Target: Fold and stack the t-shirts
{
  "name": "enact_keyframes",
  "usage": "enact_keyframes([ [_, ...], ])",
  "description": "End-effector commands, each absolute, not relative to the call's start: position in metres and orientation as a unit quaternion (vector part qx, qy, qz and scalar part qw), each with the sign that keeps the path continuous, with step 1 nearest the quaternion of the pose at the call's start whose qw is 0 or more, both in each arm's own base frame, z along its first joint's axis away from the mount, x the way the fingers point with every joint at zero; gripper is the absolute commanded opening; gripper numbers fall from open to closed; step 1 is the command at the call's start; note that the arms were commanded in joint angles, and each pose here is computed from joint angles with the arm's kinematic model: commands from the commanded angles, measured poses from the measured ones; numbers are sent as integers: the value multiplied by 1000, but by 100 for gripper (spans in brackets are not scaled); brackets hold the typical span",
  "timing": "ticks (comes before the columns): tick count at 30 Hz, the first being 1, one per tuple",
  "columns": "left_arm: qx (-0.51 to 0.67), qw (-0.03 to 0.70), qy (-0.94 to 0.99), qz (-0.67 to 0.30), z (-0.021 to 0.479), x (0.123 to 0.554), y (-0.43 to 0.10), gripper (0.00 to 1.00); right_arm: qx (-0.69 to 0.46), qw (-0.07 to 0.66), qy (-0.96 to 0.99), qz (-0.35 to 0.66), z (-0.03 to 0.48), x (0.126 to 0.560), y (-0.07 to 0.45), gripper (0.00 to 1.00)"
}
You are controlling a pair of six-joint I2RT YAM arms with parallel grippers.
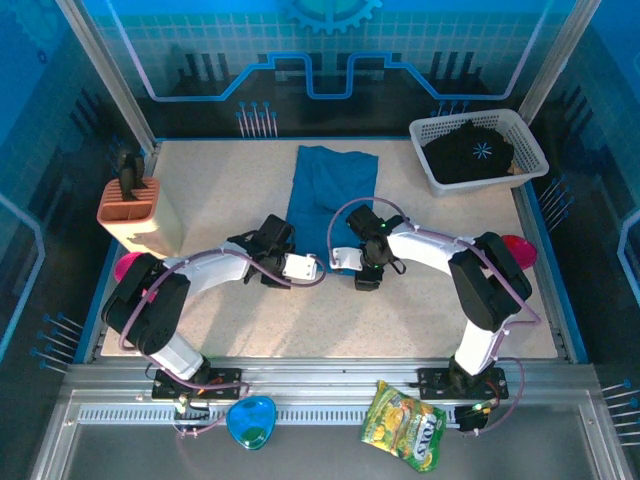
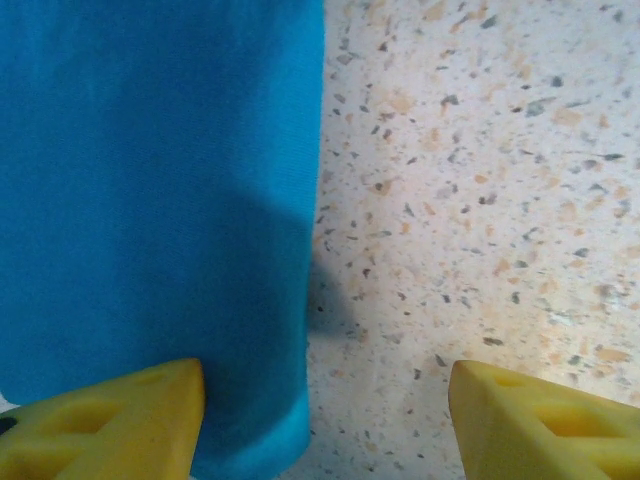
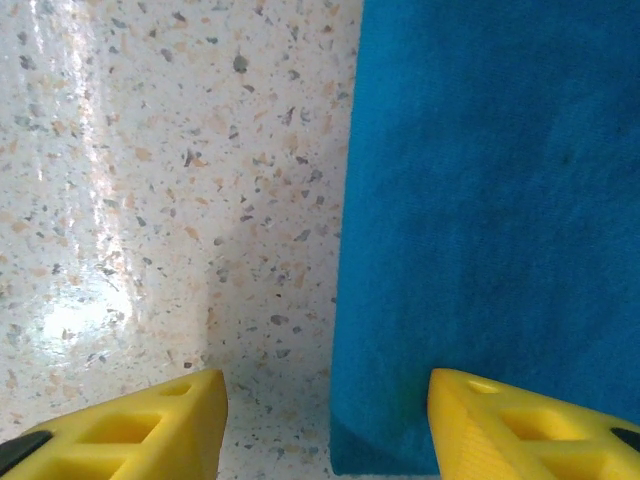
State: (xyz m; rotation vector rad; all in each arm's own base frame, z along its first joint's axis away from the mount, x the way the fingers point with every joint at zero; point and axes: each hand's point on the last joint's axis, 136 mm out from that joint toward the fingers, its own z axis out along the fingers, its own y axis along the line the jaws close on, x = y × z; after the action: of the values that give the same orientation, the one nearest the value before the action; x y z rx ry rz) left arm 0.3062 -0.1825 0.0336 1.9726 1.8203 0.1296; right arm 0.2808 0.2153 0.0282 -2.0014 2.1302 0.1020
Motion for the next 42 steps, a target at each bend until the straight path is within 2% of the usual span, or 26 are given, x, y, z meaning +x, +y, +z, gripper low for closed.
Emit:
enact_keyframes([
  [1,722,231,650,52,36,316,-185,66,-677,110,727,34,27,290,217,56],
  [9,724,219,652,56,25,323,-182,67,-675,102,730,47,19,294,219,55],
  [20,733,167,657,50,-3,333,-176,65,-671,84,734,62,6,296,219,43],
  [31,754,112,647,18,-15,346,-180,61,-674,63,733,74,-2,295,215,38],
  [37,762,69,644,-2,-15,346,-180,51,-672,64,733,79,-2,293,215,34],
  [42,756,63,652,3,-16,350,-181,29,-670,71,735,82,0,292,215,20],
])
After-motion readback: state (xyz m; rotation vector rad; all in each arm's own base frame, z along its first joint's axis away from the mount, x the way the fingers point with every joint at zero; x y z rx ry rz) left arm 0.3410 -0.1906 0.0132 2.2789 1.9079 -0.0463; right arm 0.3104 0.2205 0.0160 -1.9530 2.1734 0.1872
